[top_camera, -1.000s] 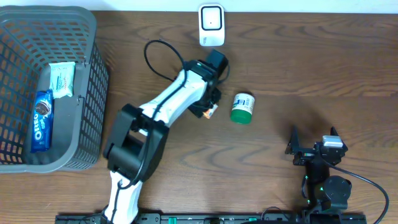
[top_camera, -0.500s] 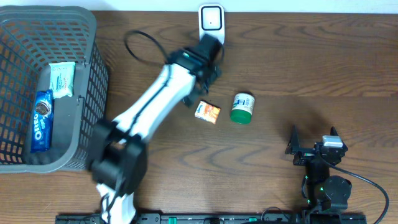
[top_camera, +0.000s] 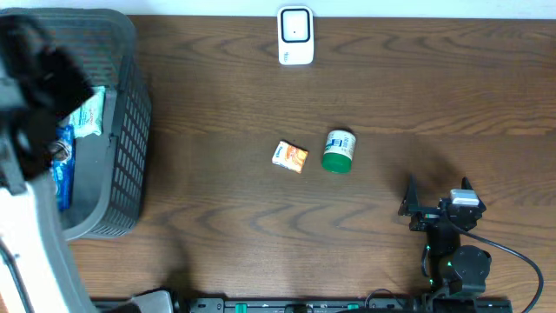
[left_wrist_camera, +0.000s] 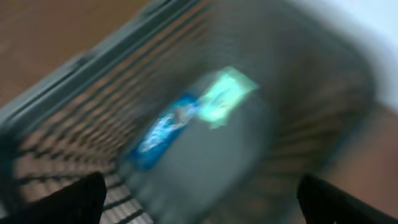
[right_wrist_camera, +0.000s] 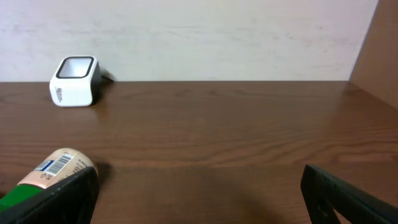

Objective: Scan the item barcode
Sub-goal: 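Reach the left gripper into the basket and grasp the blue Oreo pack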

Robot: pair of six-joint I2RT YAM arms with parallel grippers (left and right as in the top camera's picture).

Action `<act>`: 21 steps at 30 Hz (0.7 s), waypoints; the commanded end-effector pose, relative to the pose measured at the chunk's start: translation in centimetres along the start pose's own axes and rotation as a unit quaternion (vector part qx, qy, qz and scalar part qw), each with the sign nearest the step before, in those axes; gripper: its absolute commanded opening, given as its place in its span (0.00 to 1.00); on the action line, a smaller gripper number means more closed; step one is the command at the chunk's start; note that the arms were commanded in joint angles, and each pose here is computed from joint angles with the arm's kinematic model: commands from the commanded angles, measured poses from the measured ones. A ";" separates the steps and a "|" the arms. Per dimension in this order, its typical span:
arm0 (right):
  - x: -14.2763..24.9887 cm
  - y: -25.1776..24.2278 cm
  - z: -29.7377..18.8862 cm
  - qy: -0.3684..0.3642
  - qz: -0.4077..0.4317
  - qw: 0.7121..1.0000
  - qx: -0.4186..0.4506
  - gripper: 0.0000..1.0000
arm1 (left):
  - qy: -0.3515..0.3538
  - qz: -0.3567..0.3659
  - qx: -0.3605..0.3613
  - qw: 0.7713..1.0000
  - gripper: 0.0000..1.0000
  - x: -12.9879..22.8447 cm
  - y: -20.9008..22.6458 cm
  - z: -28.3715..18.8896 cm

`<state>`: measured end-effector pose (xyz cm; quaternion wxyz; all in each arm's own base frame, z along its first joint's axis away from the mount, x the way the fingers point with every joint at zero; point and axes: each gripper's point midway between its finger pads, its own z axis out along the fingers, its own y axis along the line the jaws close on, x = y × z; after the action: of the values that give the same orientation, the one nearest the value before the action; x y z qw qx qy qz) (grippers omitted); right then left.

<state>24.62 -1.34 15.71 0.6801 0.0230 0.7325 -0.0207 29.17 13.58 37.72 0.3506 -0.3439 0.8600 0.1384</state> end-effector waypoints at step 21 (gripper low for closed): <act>0.0 0.2 0.0 -0.001 -0.006 1.000 -0.004 0.99 | 0.212 0.191 -0.101 0.953 0.98 12.7 6.7 25.0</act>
<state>24.62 -1.34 15.70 0.6799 0.0230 0.7326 -0.0207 30.94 23.54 12.01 0.1041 -0.2710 0.9352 0.2027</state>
